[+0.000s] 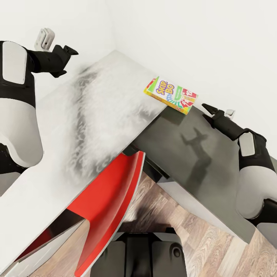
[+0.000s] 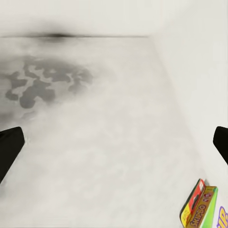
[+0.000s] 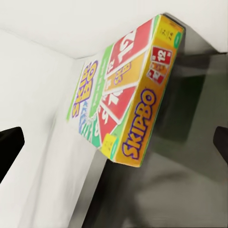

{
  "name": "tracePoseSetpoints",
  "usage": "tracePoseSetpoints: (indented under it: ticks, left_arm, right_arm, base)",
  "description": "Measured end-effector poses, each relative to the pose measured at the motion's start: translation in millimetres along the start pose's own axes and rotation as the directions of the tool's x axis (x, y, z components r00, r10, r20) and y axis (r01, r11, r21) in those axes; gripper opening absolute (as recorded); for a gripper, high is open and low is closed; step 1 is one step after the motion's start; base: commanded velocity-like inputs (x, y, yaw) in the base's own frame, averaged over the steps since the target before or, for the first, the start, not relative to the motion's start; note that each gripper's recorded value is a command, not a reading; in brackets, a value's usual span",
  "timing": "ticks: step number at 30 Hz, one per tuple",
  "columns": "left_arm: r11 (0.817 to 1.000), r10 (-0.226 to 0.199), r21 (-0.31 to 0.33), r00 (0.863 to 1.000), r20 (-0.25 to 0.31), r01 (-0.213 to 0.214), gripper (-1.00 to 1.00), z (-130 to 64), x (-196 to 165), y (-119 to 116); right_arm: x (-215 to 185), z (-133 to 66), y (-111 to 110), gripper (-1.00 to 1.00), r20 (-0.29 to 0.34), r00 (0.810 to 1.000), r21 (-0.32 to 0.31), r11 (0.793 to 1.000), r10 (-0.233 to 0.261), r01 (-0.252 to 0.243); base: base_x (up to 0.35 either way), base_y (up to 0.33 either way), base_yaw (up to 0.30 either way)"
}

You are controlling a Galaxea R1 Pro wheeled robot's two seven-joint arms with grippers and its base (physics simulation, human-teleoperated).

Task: Put all the toys in the child's room - the three board games (two on the bed and one on the table), the two jigsaw puzzles on the table, and the tennis ball on the table - inside the toy box on the table in the child's room.

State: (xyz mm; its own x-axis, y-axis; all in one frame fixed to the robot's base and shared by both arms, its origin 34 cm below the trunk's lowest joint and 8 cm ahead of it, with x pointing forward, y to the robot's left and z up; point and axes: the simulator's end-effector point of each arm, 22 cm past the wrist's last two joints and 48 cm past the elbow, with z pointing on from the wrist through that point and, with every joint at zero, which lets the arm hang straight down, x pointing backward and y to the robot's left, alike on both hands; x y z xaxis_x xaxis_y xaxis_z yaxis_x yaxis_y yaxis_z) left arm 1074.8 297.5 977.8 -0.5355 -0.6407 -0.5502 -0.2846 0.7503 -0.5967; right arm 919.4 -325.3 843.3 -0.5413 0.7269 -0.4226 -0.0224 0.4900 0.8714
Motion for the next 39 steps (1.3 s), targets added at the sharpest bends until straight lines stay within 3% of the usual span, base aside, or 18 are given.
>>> tracePoseSetpoints:
  ticks: [39]
  left_arm:
    - [1.0, 0.001, -0.001, 1.0, -0.003, -0.001, 1.0, 0.8, 4.8, 2.0]
  right_arm:
    - [-11.1, -4.9, -8.0, 1.0, 0.025, 0.999, 0.03, 0.999, -0.027, 0.026]
  base:
    - [0.0, 0.0, 0.031]
